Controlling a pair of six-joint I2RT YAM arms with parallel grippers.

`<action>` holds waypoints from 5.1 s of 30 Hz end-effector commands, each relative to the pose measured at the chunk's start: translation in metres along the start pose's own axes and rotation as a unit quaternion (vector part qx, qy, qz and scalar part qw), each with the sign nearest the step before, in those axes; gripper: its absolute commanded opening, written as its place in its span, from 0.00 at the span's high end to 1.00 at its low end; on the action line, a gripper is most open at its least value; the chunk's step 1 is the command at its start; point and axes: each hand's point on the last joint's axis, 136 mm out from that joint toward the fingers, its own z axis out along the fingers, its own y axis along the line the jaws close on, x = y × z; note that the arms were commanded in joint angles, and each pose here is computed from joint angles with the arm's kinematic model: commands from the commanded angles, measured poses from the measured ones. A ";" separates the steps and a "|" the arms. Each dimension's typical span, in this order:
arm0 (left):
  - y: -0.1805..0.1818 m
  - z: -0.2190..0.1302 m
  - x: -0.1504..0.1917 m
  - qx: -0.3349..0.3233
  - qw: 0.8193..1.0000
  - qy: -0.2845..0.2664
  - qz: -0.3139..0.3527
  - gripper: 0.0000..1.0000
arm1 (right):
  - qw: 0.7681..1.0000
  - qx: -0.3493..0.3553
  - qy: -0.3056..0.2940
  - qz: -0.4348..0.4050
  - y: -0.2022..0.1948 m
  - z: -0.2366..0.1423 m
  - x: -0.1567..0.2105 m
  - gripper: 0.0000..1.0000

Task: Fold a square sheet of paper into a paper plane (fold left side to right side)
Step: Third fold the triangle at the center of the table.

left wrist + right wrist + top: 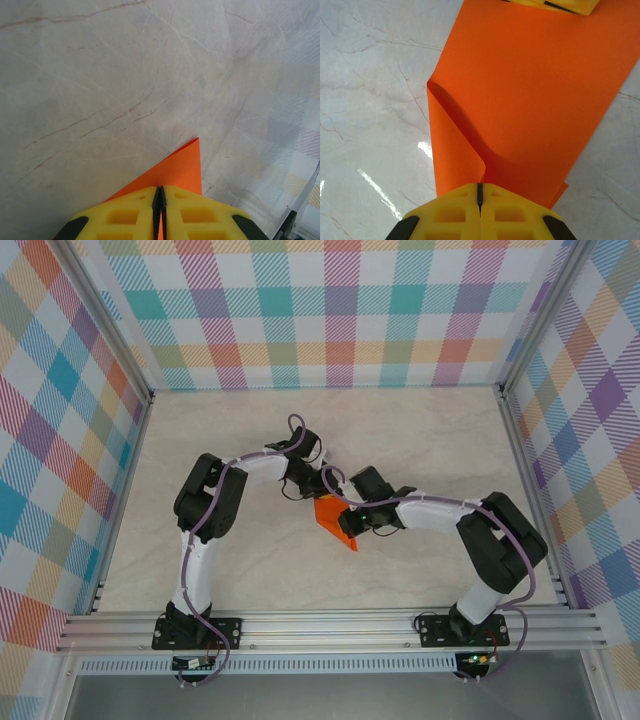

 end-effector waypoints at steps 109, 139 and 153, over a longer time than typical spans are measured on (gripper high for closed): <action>0.045 -0.003 0.104 -0.047 0.994 0.084 -0.047 0.98 | 0.993 0.052 0.101 0.041 -0.024 0.016 0.031 0.96; 0.052 -0.006 0.112 -0.059 0.994 0.079 -0.051 0.99 | 0.981 -0.094 0.118 0.120 0.027 -0.005 0.035 0.76; 0.052 -0.006 0.110 -0.061 0.994 0.079 -0.050 0.99 | 0.978 -0.051 0.156 0.131 0.009 0.003 0.060 0.78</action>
